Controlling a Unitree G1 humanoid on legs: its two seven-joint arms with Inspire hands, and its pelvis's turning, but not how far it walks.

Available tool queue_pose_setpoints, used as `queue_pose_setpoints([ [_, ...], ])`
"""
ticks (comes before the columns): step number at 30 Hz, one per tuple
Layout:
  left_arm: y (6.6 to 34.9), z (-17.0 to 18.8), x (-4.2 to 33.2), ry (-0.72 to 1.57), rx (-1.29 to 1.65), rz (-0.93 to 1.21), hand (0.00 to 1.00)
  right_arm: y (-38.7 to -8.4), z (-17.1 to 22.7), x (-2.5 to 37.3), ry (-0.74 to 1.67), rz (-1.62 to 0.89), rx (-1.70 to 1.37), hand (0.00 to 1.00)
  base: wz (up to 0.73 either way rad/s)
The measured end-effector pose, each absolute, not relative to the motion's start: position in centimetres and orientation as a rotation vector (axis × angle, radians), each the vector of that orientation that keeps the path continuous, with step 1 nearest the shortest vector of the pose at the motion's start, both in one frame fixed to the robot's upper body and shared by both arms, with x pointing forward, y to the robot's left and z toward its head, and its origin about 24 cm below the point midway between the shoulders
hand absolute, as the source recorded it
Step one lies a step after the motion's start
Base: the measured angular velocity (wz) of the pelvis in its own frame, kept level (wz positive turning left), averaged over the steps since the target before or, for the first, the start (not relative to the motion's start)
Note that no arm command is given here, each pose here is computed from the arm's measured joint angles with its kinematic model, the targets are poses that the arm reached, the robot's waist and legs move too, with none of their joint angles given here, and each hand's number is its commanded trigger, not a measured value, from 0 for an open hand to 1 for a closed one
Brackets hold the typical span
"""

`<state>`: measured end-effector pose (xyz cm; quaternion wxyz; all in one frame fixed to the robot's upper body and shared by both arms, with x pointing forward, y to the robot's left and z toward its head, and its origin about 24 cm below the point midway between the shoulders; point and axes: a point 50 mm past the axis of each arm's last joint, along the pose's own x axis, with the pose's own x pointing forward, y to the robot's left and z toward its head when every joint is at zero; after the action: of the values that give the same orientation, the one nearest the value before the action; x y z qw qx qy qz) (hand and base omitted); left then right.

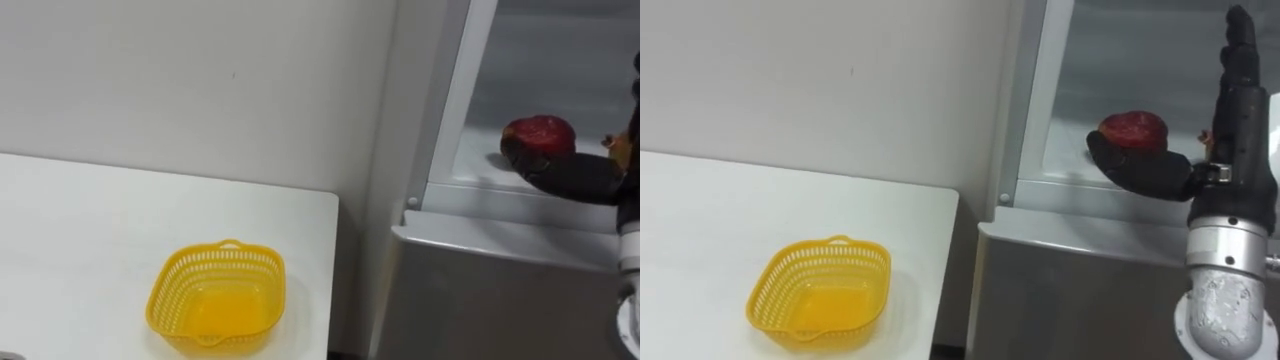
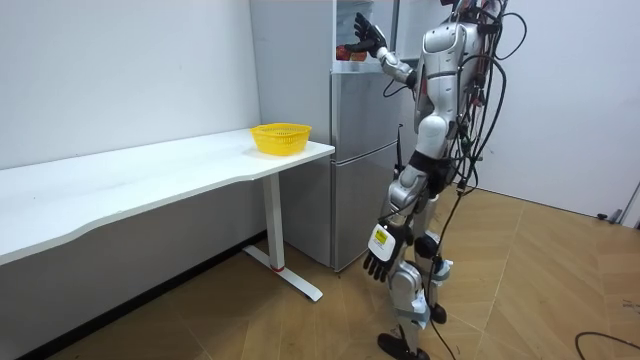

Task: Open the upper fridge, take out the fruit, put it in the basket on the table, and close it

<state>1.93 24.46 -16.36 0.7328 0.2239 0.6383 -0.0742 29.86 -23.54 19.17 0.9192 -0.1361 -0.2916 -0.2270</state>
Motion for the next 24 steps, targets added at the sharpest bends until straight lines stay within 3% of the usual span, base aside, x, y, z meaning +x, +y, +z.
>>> queue_pose_setpoints([
  [24,24.4,-16.0,3.0,1.384,0.537,-0.221,0.00,-24.6,19.3,32.2,-0.490,-0.453,-0.268,0.00,0.02],
])
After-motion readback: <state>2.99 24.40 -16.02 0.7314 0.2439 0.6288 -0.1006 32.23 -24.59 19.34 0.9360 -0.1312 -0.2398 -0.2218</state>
